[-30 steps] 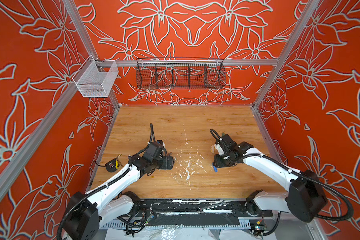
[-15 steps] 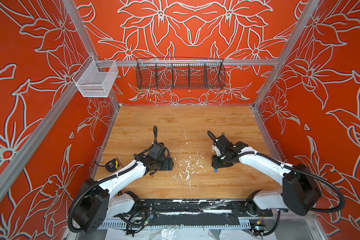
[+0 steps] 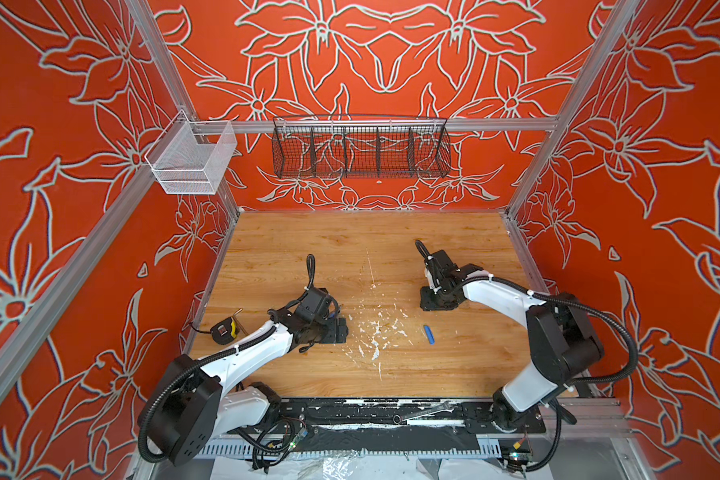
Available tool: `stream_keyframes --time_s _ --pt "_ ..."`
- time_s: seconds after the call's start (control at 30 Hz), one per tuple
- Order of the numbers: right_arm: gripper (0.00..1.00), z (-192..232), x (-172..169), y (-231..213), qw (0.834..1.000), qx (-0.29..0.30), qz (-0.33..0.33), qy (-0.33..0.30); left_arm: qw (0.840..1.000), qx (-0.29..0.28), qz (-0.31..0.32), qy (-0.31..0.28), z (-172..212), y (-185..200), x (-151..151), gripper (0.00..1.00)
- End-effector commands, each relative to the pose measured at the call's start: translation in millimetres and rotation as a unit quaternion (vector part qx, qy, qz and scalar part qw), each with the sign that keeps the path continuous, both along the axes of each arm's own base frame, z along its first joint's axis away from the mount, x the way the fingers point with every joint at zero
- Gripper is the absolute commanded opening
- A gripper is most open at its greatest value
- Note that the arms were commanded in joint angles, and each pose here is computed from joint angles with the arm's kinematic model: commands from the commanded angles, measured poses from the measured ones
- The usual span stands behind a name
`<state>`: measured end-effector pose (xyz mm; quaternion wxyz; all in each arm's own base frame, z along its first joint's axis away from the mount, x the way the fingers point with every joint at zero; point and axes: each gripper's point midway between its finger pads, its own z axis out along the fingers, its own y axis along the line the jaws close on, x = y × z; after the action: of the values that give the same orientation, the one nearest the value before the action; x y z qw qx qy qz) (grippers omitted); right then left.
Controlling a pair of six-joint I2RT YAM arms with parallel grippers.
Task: Insert the pens into the pen caps
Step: 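Lower the right gripper around the beige cap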
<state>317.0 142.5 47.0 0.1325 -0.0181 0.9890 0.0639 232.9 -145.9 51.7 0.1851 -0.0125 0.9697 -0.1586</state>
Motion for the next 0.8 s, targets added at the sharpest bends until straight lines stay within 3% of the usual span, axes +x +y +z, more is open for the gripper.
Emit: stream_keyframes --time_s 0.0,0.33,0.57,0.77 --pt "0.51 -2.4 18.7 -4.0 1.0 -0.011 0.001 -0.015 1.0 -0.004 0.01 -0.003 1.7 3.0 -1.1 0.96" --pt "0.51 -12.8 41.6 16.6 1.0 0.012 0.028 -0.009 1.0 -0.005 0.014 -0.01 4.8 6.0 -3.4 0.96" --pt "0.51 -22.0 30.5 20.3 0.999 0.025 0.029 0.023 1.0 -0.011 0.018 -0.016 6.5 8.1 -7.4 0.97" --pt "0.41 -17.3 28.3 14.2 0.999 0.043 0.017 0.022 1.0 -0.007 0.023 -0.018 5.0 10.7 -8.1 0.97"
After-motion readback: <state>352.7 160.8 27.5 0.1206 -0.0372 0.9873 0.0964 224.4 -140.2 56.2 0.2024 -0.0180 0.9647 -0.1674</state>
